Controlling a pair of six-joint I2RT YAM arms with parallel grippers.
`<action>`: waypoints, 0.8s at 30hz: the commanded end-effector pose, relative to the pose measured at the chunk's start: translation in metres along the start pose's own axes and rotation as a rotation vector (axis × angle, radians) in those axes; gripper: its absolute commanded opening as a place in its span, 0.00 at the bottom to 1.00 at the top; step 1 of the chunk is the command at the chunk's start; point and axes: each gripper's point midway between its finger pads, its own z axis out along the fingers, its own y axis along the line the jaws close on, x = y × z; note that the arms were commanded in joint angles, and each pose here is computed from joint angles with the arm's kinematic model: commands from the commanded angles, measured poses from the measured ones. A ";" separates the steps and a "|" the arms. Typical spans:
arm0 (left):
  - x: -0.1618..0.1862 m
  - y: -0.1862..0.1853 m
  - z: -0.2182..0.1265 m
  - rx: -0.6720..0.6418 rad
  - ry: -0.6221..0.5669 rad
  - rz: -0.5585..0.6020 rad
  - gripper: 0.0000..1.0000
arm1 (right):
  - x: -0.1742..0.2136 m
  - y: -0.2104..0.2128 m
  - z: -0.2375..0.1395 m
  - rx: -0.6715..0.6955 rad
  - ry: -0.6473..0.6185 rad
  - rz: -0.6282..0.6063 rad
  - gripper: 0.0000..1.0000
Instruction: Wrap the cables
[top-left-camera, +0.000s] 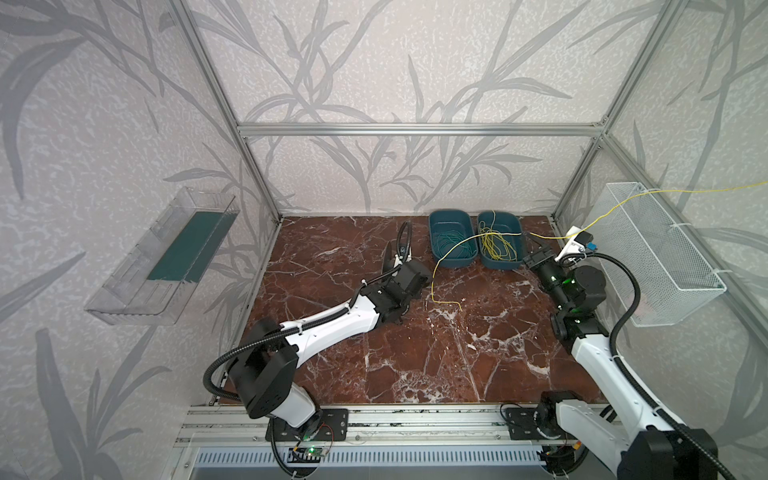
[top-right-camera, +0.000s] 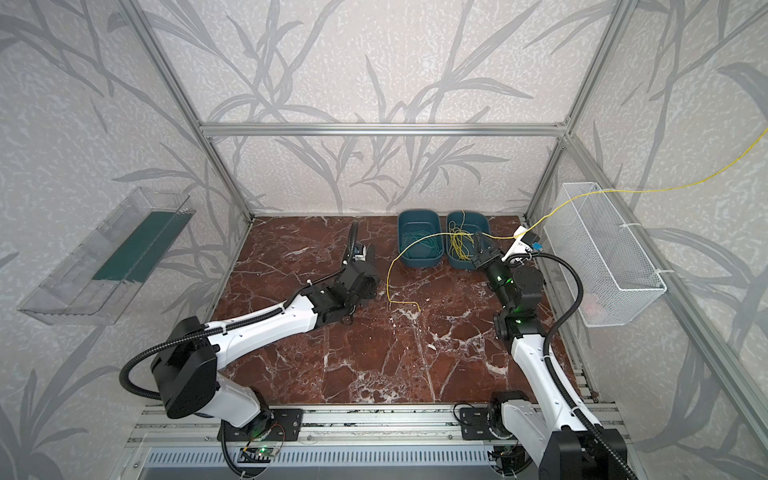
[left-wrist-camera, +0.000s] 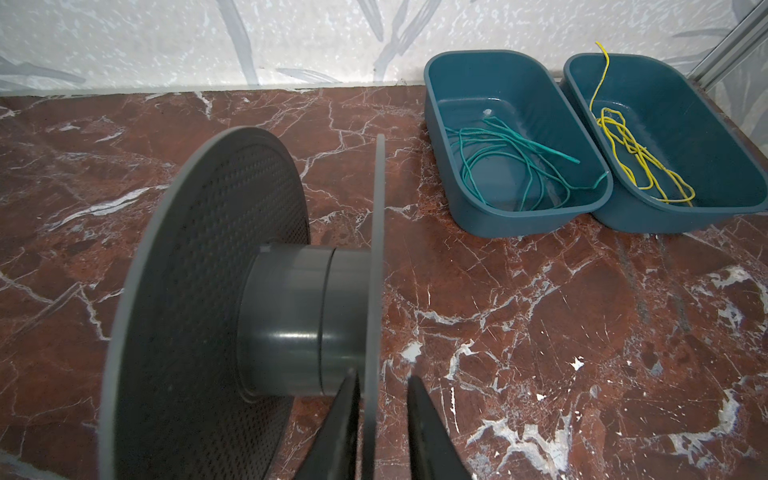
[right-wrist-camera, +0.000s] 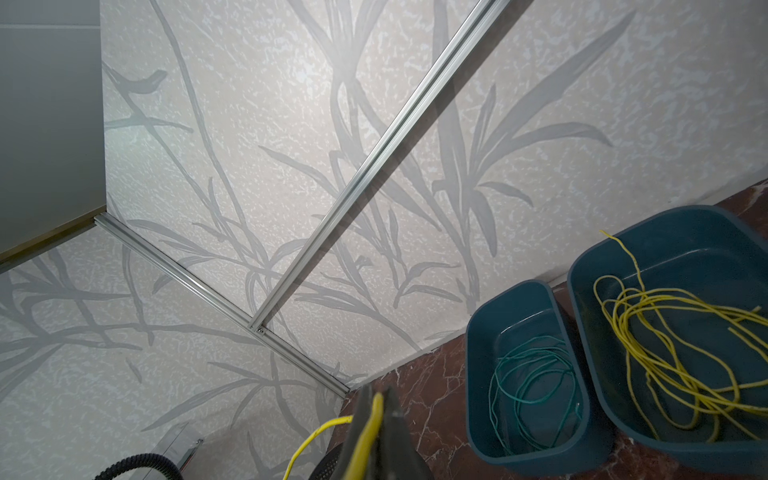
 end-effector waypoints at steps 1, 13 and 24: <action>-0.017 -0.004 -0.010 0.019 -0.041 -0.025 0.24 | -0.011 0.017 -0.003 -0.051 -0.027 -0.017 0.00; -0.021 -0.004 -0.020 0.037 -0.054 -0.026 0.24 | -0.012 0.016 -0.004 -0.049 -0.031 -0.011 0.00; -0.052 0.010 -0.065 0.059 -0.142 -0.027 0.29 | -0.013 0.019 -0.005 -0.056 -0.033 -0.006 0.00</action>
